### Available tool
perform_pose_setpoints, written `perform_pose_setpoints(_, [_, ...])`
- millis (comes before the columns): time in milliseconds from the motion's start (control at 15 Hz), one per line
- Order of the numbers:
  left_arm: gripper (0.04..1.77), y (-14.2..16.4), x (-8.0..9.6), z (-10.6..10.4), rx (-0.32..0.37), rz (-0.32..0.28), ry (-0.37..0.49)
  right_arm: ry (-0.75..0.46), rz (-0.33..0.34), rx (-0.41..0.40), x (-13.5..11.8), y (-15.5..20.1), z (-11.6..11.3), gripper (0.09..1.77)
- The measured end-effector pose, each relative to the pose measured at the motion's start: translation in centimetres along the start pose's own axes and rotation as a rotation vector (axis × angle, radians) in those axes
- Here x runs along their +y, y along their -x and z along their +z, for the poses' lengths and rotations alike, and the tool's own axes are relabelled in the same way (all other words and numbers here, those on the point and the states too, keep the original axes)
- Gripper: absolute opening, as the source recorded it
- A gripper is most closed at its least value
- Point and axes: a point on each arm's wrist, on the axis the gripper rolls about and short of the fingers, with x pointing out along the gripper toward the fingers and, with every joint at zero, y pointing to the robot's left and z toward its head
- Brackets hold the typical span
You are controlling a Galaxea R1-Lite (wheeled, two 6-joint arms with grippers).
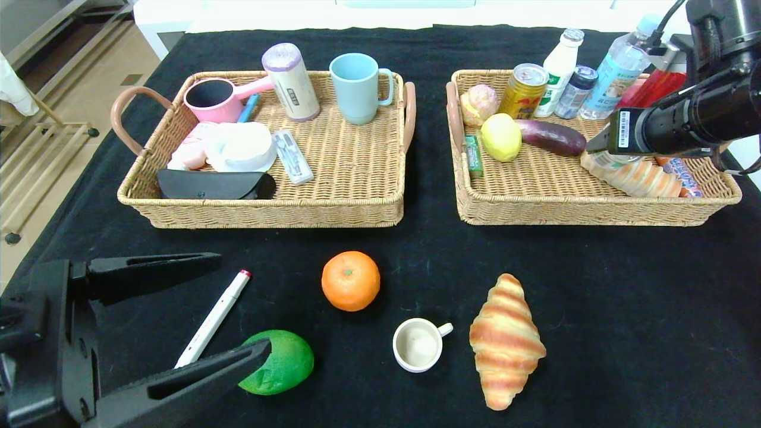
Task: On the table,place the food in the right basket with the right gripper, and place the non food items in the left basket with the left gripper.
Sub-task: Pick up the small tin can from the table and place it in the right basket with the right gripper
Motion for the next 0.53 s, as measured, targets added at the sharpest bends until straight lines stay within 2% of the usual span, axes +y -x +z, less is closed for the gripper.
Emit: perform_pose_setpoints(533, [1.72, 0.06, 0.00, 0.03, -0.002, 0.003, -0.014, 0.025, 0.005, 0.025, 0.47, -1.04, -0.45, 1.15])
